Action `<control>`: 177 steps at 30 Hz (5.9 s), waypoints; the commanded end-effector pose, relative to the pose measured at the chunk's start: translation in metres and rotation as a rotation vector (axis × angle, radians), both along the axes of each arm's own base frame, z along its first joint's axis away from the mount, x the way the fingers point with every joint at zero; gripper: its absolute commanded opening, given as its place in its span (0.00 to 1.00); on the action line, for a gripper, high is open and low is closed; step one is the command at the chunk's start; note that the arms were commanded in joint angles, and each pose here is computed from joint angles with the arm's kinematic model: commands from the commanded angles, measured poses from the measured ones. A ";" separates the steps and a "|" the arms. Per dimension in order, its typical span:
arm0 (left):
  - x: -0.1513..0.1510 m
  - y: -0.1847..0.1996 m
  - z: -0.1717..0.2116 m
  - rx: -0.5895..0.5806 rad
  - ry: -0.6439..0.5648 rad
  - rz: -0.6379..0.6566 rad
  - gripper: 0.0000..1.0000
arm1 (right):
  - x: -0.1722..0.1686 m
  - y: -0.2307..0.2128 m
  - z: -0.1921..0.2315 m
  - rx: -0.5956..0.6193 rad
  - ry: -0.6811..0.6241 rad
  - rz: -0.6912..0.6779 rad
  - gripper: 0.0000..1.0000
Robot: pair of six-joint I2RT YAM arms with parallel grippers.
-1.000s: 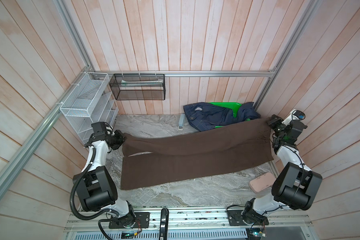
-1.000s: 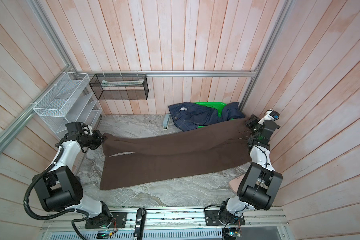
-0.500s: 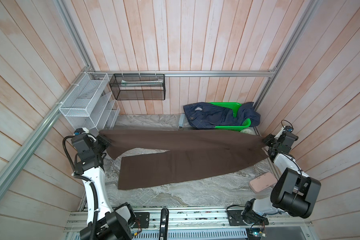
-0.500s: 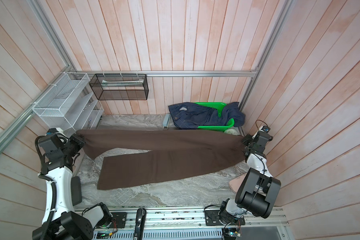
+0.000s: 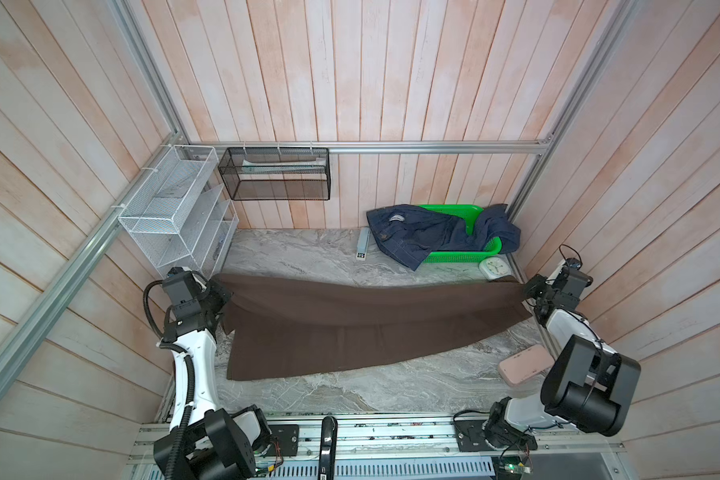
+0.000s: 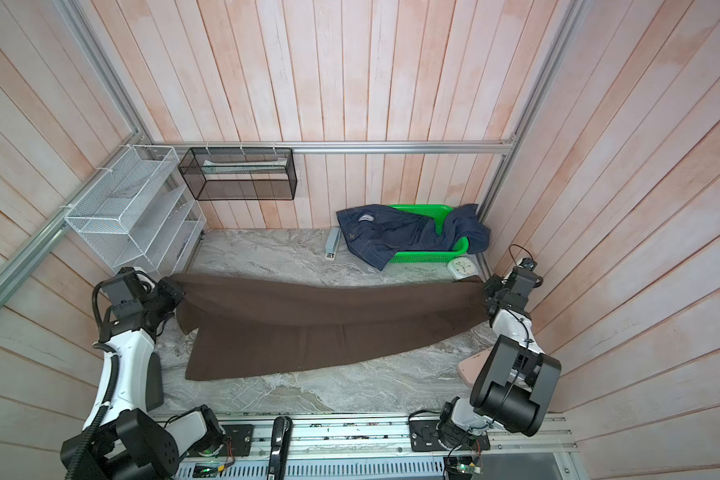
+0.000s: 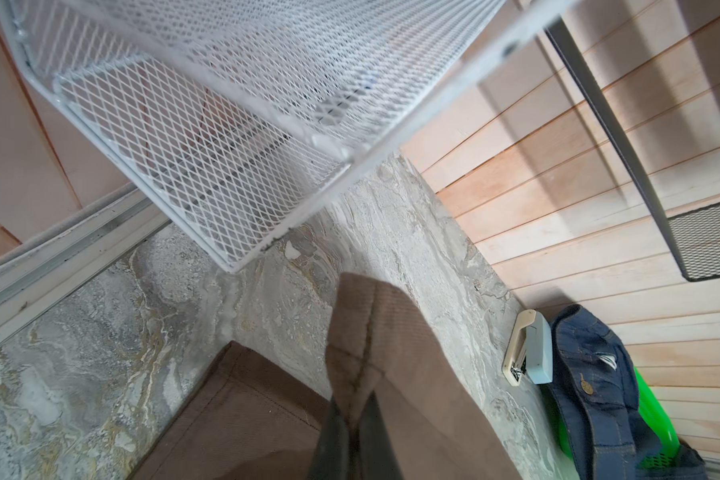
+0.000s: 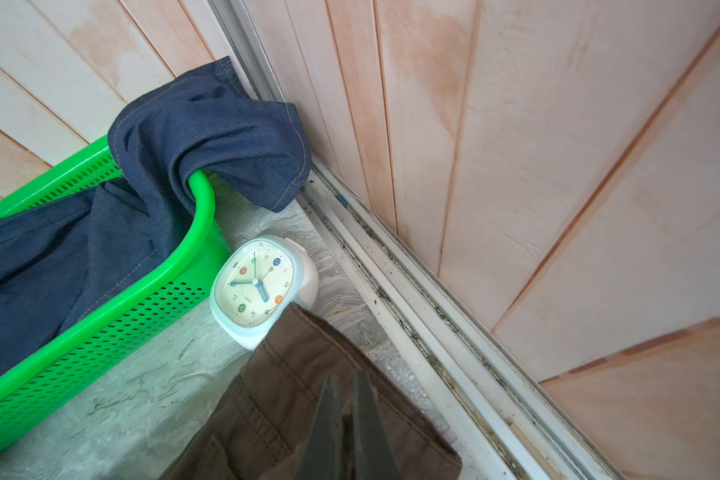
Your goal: Fold and stack the trousers
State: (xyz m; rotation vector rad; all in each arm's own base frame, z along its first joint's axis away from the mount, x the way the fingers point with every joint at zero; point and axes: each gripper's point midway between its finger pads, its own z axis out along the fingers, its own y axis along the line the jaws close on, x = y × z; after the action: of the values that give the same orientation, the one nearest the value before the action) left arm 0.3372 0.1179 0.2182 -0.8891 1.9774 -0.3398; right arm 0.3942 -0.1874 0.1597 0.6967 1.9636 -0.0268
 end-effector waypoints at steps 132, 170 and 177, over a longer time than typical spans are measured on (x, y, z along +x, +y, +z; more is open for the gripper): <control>-0.058 -0.223 -0.127 -0.328 0.439 -0.166 0.78 | -0.119 0.205 -0.076 0.718 0.435 -0.133 0.48; -0.035 -0.237 -0.185 -0.298 0.632 -0.198 0.57 | -0.124 0.215 -0.106 0.751 0.521 -0.154 0.49; -0.036 -0.241 -0.199 -0.333 0.695 -0.203 0.62 | -0.116 0.221 -0.107 0.756 0.534 -0.139 0.49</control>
State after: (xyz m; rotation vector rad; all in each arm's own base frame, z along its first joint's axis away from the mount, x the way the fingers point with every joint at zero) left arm 0.3048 -0.1222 0.0322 -1.1023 2.6699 -0.5382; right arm 0.2700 0.0304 0.0468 1.4351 2.4463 0.4972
